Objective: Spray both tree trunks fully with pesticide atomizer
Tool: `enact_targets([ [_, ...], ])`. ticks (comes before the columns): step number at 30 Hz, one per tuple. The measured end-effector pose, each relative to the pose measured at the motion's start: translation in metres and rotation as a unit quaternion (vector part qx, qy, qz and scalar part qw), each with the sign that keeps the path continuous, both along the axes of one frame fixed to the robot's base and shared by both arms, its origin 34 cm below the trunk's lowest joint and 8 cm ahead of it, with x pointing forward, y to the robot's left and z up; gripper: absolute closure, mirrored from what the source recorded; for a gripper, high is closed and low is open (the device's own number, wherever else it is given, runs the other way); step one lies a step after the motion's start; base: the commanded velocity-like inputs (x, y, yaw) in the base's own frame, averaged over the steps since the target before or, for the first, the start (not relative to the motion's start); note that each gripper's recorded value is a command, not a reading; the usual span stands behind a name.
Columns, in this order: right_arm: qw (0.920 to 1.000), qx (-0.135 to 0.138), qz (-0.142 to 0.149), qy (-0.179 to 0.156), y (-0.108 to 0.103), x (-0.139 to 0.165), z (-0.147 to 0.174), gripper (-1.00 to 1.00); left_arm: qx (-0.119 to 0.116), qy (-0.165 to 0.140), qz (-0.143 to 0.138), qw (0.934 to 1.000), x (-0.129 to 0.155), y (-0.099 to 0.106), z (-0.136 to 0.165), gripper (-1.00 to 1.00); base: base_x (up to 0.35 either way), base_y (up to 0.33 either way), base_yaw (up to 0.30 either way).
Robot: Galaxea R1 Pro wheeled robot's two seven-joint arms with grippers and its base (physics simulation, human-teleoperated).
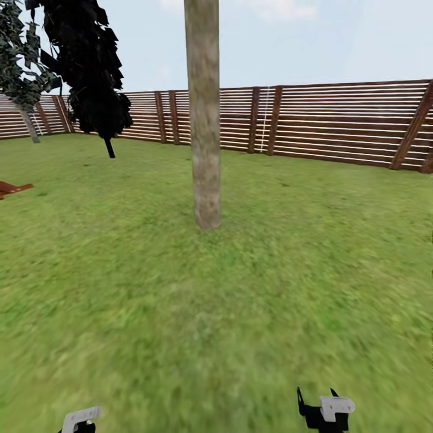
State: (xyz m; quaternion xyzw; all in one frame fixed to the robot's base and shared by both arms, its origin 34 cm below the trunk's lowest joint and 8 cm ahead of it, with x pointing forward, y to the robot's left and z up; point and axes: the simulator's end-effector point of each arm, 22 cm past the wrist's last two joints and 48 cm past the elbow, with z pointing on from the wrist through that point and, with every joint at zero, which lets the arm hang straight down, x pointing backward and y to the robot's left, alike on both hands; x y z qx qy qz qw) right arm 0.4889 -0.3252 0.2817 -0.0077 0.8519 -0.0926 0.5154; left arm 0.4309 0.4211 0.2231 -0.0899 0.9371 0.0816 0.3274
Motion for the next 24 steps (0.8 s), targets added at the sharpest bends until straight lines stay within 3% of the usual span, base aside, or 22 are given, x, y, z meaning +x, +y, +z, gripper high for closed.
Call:
enact_targets([
  [24,1.0000,0.000,-0.001,-0.001,-0.0006,0.0001,0.0003,-1.00,0.000,0.000,0.000,1.0000,0.0001,0.0001,0.0002,1.00,0.340,0.000,-0.004],
])
